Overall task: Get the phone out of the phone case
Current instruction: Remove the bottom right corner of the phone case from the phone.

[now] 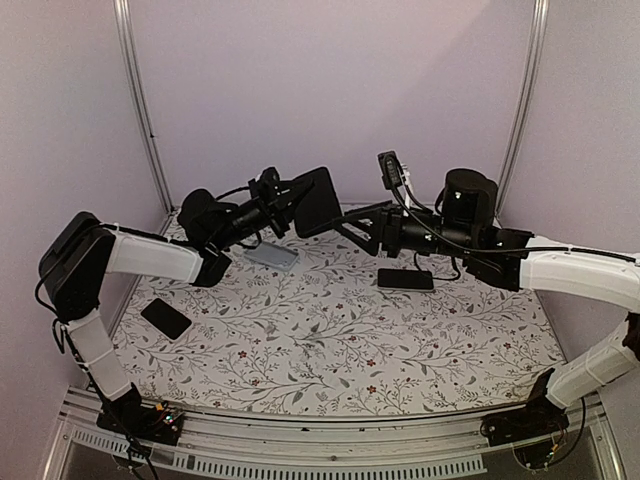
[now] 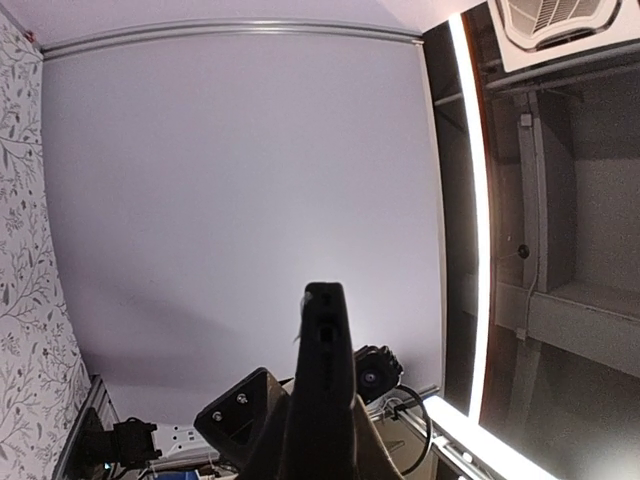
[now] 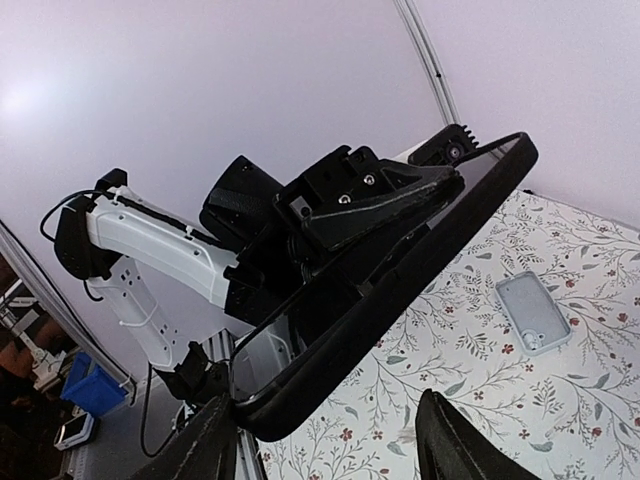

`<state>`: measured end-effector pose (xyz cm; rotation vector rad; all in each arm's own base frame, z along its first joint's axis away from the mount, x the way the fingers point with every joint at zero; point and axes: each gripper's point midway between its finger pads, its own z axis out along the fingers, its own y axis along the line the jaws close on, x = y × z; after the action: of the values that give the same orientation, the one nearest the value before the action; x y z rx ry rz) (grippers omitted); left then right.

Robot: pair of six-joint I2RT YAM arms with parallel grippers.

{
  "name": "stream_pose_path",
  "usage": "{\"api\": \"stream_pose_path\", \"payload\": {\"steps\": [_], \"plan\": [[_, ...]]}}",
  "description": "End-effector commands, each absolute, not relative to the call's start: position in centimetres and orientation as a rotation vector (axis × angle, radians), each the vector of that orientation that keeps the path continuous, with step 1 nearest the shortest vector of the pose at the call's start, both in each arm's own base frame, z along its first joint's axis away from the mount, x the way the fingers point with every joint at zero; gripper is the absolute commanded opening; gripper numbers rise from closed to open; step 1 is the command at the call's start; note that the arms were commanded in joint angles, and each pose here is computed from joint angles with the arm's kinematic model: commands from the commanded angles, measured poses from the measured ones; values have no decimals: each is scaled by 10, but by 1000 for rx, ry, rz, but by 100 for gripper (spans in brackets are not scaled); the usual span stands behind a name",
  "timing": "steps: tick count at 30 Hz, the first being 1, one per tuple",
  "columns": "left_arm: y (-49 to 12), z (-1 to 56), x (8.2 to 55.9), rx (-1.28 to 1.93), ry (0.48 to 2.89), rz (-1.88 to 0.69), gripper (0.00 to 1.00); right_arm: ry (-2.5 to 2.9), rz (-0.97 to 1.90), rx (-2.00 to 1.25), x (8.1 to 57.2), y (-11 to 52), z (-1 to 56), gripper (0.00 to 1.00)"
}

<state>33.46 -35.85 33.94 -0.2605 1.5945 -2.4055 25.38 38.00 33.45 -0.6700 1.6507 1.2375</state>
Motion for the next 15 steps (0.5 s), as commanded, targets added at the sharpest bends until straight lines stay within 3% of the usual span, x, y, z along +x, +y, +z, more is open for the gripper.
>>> {"api": "stream_pose_path", "payload": {"steps": [1, 8, 15], "plan": [[-342, 391, 301, 39, 1375, -2411, 0, 1752, 1306, -454, 280, 372, 326, 61], [-334, 403, 297, 100, 1299, -2334, 0, 1866, 1416, -317, 286, 377, 308, 55], [-326, 412, 296, 88, 1239, -2317, 0, 1985, 1353, -230, 298, 376, 279, 53]]}}
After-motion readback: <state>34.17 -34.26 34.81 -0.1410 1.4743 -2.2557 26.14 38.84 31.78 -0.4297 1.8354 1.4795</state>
